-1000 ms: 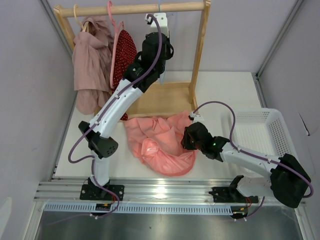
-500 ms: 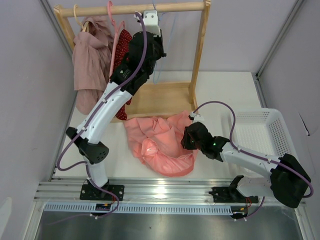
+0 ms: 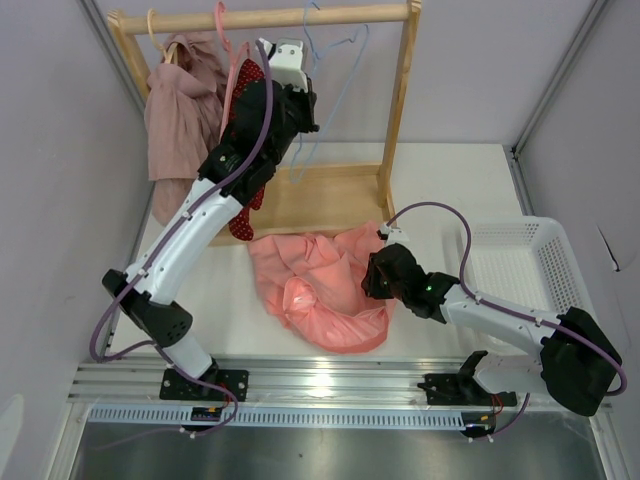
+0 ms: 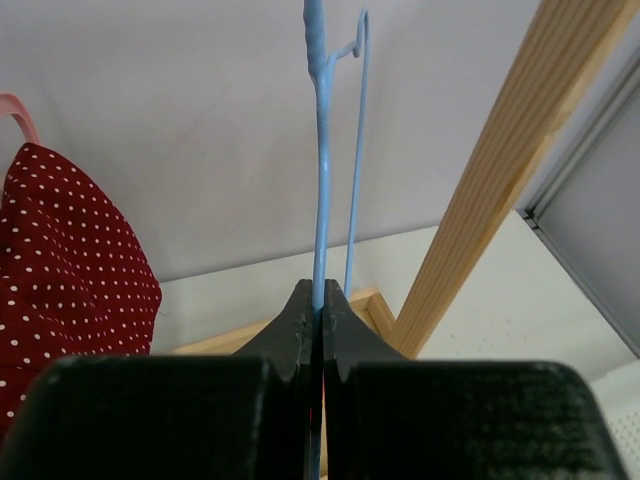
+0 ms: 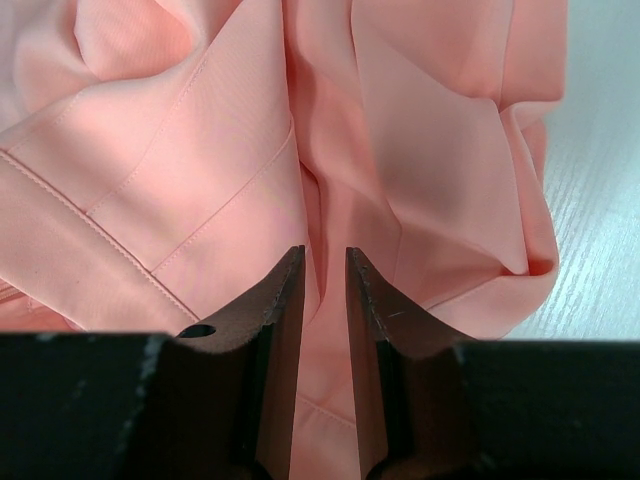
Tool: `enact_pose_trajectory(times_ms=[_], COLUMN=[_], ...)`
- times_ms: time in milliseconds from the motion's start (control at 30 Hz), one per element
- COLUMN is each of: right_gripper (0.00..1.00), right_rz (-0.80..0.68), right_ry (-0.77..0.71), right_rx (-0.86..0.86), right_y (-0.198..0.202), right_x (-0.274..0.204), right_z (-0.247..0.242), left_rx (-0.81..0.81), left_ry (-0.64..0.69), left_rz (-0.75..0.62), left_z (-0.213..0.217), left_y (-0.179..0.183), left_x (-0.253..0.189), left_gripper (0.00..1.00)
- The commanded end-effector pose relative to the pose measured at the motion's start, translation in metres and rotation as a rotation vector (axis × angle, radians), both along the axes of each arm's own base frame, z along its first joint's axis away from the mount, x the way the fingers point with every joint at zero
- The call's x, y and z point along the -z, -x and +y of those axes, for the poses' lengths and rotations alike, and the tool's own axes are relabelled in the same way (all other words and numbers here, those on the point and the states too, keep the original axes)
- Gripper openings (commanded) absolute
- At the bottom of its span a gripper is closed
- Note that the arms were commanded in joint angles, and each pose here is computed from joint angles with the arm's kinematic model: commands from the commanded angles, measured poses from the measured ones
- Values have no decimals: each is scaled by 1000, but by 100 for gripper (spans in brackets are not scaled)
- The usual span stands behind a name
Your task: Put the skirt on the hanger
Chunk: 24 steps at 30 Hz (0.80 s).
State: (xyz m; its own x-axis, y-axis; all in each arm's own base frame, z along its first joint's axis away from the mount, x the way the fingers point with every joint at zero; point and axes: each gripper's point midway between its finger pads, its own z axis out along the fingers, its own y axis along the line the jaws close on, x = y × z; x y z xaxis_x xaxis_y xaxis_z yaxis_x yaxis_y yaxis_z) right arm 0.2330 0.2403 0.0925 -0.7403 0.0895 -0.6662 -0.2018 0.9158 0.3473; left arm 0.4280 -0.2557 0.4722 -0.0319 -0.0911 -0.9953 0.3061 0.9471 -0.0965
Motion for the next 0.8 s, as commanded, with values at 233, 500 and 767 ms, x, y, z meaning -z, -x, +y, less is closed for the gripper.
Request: enact_pose_trajectory(times_ms=[233,500,767], right_gripper=[28,28,28], right_rz=[-38,-35,-32], right_ry=[-25,-16,-8], right_rx=[-3,-4,-3], right_y=[-6,-7,-9], right_x=[-12,-11,-9], right_z=[4,4,3], left_rx=[131,157,163], left_ry=[11,-6,-9], left_rz=[-78,-108,-133], left_z=[10,16,19], left_y=[47,58,59], left_x=[-19,-14,-24], left_gripper=[0,0,0])
